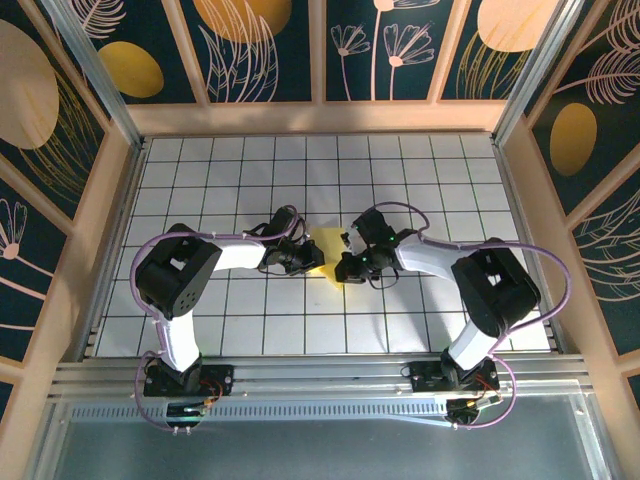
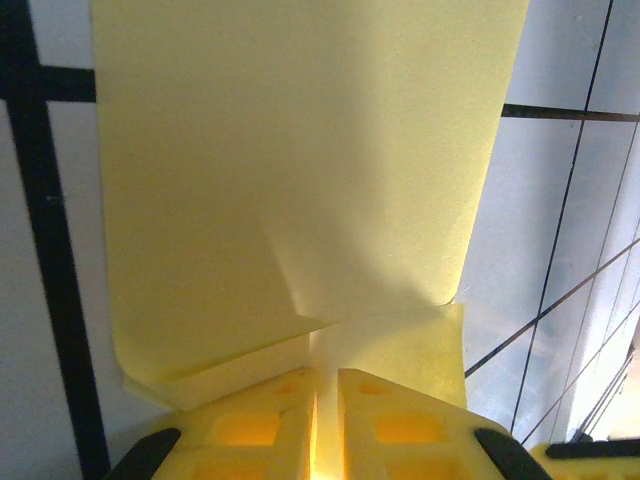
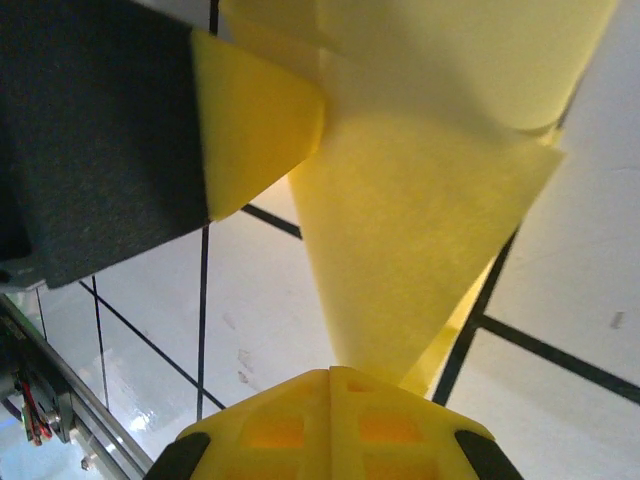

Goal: Fold a paper plane with a square sheet of paper (fold left side to right side)
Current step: Third fold the triangle at the center of the table.

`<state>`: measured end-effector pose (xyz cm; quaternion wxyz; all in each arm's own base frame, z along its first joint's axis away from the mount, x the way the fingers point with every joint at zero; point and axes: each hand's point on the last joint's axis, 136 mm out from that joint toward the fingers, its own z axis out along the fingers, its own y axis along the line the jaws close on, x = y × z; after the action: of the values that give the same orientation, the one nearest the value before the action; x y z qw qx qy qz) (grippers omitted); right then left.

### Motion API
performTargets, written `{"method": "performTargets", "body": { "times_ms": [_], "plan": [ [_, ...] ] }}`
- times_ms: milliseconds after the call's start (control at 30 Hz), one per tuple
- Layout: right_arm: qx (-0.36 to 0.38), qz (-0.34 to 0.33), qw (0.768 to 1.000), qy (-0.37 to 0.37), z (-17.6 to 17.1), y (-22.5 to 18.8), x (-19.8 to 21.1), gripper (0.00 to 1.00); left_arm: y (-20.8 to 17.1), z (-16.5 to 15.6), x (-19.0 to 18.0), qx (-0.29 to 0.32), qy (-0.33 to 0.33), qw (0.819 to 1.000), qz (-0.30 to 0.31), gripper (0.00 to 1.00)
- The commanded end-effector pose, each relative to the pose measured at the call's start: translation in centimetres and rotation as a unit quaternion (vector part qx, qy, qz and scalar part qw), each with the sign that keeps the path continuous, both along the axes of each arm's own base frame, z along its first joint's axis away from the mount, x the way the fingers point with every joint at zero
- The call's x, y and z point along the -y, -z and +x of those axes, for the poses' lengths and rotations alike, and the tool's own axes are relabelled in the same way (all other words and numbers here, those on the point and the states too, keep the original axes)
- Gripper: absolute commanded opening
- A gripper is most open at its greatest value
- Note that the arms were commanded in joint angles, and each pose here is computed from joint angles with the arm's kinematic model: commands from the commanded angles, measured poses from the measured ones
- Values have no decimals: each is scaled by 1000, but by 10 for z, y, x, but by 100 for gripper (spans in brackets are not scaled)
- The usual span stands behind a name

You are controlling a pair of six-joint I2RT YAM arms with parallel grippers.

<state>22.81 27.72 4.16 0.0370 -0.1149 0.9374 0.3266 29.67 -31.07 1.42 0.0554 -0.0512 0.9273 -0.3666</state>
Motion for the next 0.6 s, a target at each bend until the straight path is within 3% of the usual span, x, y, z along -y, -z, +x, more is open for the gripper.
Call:
{"method": "performTargets", "body": {
  "times_ms": [0,567],
  "plan": [
    [-8,3,1000,-26,-13,-2,-7,3,18,-7,-12,-20,-5,999,40,15],
    [-18,-58,998,-30,-12,25,2,4,18,-6,-12,-20,-3,999,42,15]
  ]
}}
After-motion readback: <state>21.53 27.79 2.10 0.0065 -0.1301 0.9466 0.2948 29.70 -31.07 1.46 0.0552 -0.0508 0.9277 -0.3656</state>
